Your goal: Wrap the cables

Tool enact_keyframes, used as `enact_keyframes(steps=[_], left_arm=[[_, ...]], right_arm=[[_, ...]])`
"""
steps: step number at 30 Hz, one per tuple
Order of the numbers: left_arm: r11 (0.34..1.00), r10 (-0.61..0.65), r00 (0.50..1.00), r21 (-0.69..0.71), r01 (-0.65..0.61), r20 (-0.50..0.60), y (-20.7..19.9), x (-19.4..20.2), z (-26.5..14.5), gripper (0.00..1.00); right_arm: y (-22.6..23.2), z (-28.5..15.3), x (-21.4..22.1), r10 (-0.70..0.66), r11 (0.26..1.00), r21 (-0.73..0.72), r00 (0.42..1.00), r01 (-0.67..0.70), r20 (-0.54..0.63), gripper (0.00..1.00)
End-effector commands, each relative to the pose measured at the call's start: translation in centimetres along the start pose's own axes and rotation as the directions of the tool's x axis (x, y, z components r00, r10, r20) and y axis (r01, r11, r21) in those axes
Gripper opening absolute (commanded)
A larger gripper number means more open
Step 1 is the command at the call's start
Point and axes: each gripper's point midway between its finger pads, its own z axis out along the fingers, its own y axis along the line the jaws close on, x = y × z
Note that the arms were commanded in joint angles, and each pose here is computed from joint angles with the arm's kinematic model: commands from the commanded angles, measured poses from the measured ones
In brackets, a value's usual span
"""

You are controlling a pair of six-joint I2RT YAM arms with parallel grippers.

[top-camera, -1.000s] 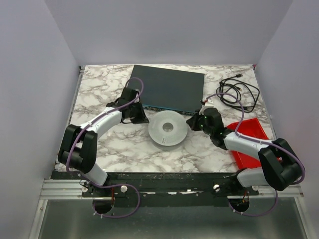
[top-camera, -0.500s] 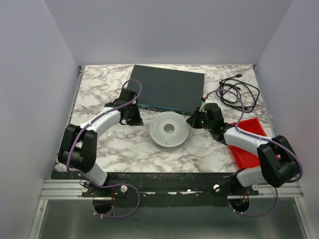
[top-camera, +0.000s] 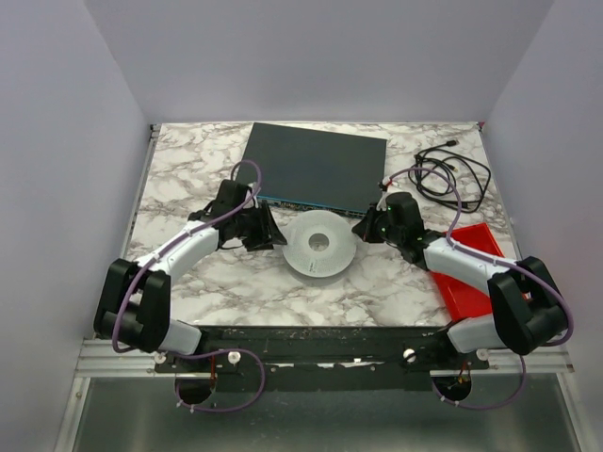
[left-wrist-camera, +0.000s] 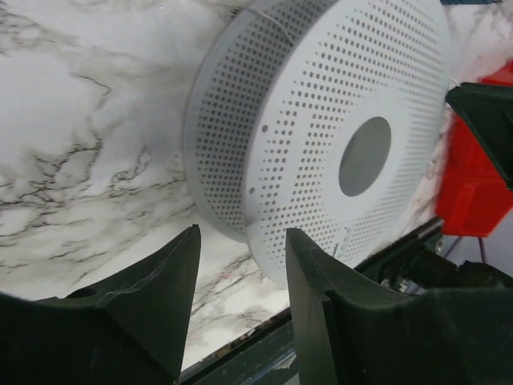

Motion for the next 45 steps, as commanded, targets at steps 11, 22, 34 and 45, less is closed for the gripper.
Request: enact_keyframes(steps=[11, 22, 34, 45], left_arm=[[0.967, -0.072, 0.988, 0.233, 0.103, -0.137, -2.5, 1.0, 4.2, 0.37], [0.976, -0.160, 0.981, 0.130, 0.174, -0.110, 0.8, -0.7, 6.2, 0.00], [0.978, -0.119, 0.991, -0.179, 0.107, -0.054, 5.3, -3.9, 5.9, 0.00], [0.944, -0.050, 0.996, -0.329, 0.022, -0.077, 7.5, -5.9, 5.6, 0.00]], right_arm=[[-0.9, -0.8, 3.9, -0.020, 1.000, 0.003, 0.988, 0.021, -0.150, 0.01], [-1.4, -0.7, 3.8, -0.028, 0.999, 0.013, 0.990, 0.030, -0.139, 0.01], [-1.6, -0.8, 3.3, 0.006, 1.000, -0.026, 0.991, -0.010, -0.130, 0.01], [-0.2, -1.1, 3.0, 0.027, 0.992, -0.116, 0.991, -0.043, -0.133, 0.01]])
